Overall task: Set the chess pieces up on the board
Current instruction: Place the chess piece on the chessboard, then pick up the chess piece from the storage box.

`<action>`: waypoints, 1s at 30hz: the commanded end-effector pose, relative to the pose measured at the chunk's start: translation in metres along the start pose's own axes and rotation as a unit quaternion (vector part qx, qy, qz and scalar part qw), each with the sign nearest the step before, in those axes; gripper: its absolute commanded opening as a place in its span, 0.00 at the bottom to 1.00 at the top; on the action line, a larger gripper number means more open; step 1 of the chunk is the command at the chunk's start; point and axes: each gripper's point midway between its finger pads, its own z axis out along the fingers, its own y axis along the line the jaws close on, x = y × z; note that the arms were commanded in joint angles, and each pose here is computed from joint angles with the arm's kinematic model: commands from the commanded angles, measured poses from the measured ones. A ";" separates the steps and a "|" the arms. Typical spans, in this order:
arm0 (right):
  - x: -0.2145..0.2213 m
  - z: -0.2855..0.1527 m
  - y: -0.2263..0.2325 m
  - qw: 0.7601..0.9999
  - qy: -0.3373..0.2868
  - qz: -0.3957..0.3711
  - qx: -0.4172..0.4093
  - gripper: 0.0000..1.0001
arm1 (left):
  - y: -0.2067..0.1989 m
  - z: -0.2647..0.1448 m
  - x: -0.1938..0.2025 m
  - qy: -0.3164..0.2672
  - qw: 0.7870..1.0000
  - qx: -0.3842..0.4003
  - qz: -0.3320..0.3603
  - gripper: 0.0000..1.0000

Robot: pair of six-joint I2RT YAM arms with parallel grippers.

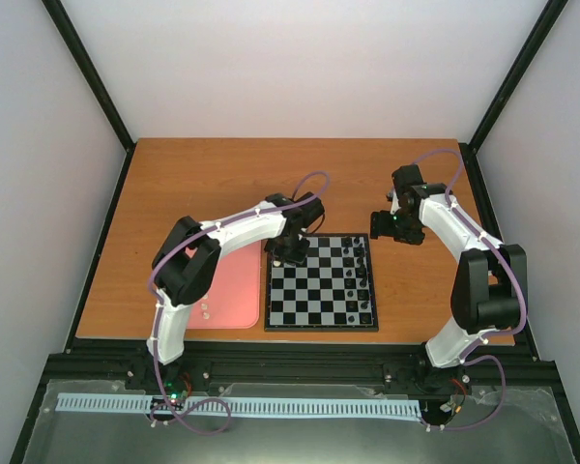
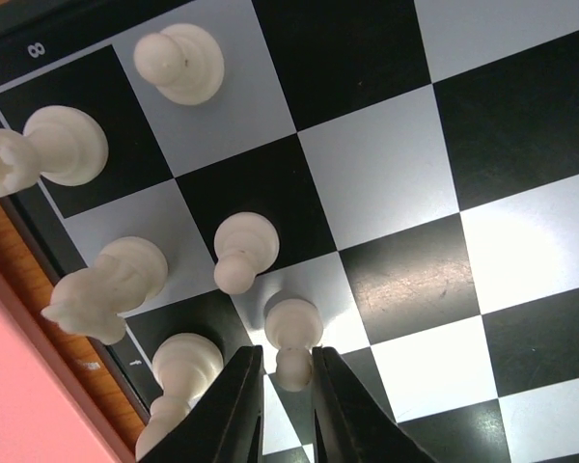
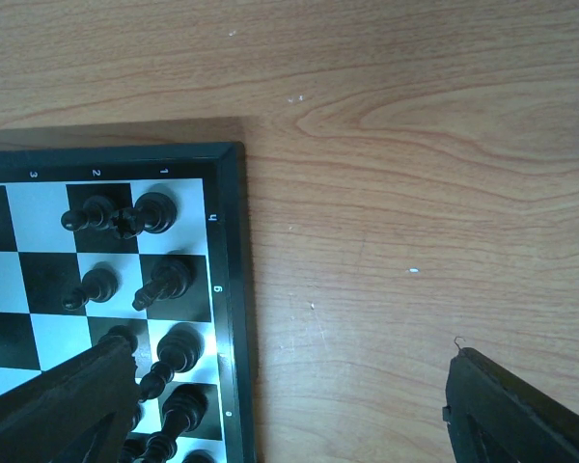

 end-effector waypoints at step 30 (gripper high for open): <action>-0.007 -0.007 0.008 1.000 -0.019 -0.002 -0.021 1.00 | 0.202 -0.077 0.040 -0.070 0.955 0.014 -0.288 0.38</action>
